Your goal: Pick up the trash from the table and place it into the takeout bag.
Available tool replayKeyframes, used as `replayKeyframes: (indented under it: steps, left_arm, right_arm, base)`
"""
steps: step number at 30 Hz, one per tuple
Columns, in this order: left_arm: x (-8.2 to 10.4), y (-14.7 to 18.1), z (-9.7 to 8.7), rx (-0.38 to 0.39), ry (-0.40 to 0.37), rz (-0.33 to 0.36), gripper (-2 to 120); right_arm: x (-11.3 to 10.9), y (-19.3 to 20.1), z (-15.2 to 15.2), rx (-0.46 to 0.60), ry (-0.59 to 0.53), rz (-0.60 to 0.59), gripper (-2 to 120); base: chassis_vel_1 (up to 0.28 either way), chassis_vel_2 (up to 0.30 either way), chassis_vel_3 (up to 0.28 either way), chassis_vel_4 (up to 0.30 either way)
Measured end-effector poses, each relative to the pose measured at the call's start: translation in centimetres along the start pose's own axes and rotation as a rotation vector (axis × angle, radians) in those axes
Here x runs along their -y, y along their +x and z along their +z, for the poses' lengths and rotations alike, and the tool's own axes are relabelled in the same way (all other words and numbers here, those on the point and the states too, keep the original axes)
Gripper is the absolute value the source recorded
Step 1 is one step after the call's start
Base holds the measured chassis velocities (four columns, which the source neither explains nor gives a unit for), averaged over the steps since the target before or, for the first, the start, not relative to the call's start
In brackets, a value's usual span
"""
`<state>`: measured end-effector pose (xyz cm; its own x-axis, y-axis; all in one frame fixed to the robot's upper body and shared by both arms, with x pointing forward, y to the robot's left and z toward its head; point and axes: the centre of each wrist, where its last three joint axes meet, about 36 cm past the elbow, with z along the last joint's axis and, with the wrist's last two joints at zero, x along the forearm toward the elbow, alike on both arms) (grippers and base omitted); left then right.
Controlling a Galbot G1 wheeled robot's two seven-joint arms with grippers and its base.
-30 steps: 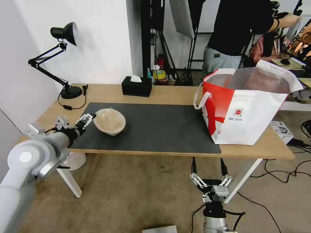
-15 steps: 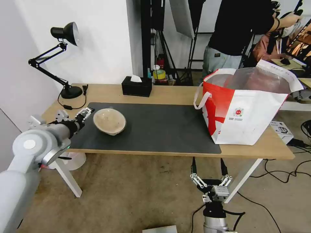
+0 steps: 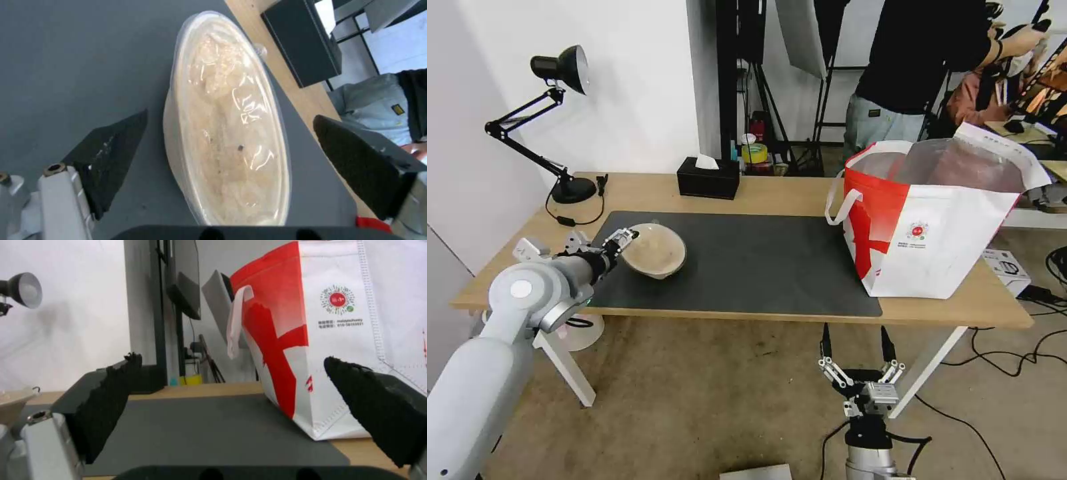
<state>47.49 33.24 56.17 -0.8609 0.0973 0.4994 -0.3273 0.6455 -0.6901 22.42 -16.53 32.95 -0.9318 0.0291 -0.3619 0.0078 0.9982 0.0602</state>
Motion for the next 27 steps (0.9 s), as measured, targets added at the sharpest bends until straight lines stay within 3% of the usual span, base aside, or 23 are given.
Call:
replayKeyframes:
  steps: [27]
  left_arm:
    - [1.1,-2.9,1.6,-0.034,0.01,-0.009,99]
  right_arm:
    - [0.0,0.0,0.0,0.0,0.0,0.0,100]
  base:
    - [0.0,0.0,0.0,0.0]
